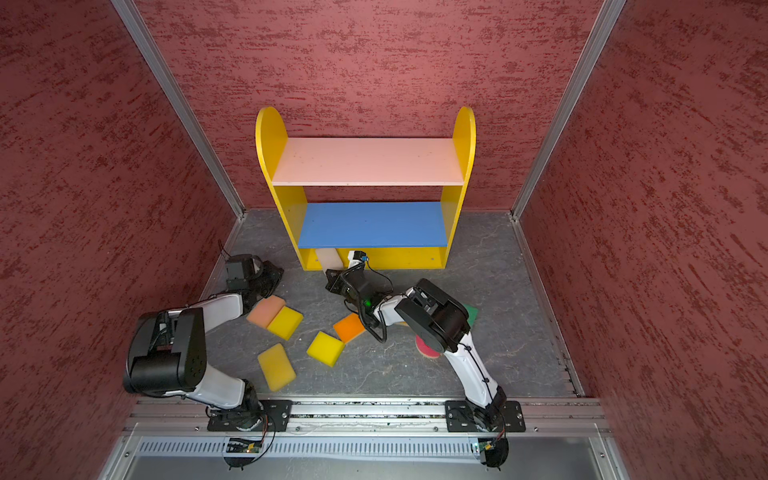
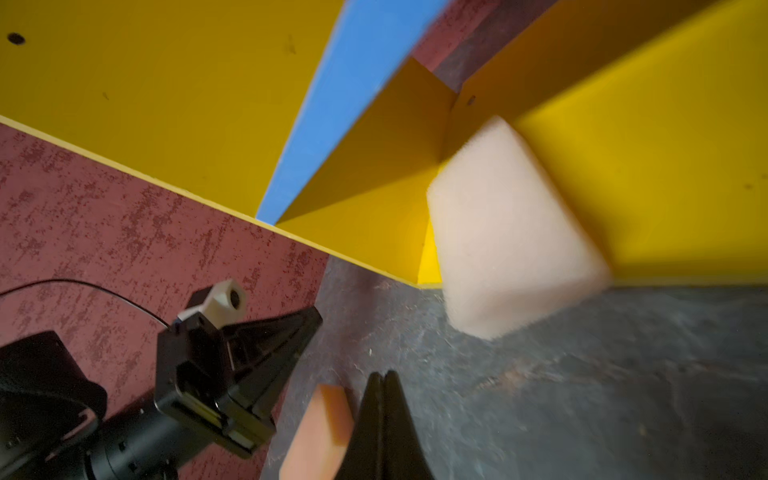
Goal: Place and organize the cleaning sponges onto the shelf
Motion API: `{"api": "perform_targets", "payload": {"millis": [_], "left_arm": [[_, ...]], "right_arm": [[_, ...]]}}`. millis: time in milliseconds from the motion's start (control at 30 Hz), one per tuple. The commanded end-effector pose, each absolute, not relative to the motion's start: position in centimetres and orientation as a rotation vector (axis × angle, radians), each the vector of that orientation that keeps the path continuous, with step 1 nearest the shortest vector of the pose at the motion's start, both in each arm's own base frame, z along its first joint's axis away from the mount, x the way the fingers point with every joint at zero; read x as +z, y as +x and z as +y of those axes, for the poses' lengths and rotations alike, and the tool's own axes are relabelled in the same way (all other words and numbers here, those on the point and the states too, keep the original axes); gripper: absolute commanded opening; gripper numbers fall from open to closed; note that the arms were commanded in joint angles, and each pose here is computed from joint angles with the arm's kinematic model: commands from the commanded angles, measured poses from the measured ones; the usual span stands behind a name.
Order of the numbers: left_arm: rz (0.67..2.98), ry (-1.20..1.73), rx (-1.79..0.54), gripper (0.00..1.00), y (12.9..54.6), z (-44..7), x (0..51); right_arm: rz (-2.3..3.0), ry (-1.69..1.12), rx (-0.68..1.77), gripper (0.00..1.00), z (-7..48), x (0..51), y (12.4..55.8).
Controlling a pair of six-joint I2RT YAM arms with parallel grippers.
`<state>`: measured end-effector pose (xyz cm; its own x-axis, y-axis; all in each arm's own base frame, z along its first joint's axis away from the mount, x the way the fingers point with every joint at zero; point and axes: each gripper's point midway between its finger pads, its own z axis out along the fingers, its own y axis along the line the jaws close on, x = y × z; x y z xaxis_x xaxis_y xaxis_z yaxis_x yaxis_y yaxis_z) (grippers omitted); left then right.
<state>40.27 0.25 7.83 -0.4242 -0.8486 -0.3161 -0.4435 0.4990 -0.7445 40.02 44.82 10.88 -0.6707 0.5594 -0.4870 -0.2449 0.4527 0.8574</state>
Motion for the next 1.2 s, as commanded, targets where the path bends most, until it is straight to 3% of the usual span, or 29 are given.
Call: {"api": "perform_targets", "payload": {"millis": [0,467,567,800,867,1167], "left_arm": [[2.046,-1.072,-0.793,0.02,40.0,0.2,7.4],[2.154,-1.015,-0.773,0.05,37.2,-3.5,5.8],[2.215,-0.942,-0.78,0.12,36.5,-6.5,5.3],[2.262,-0.869,-0.818,0.41,36.3,-10.5,4.6],[2.252,-0.873,-0.828,0.45,36.9,-10.8,4.6],[2.168,-0.846,-0.82,0.42,40.0,-11.9,5.4]], "right_arm": [[1.985,0.349,1.218,0.0,45.2,7.9,40.3],[1.999,0.358,1.104,0.05,45.9,7.2,40.8],[2.006,0.34,1.046,0.06,44.2,7.5,40.3],[2.042,0.38,0.988,0.11,37.6,7.2,37.9],[2.054,0.403,0.982,0.12,35.8,6.8,37.4],[2.059,0.473,0.994,0.15,31.8,5.5,36.5]]}}
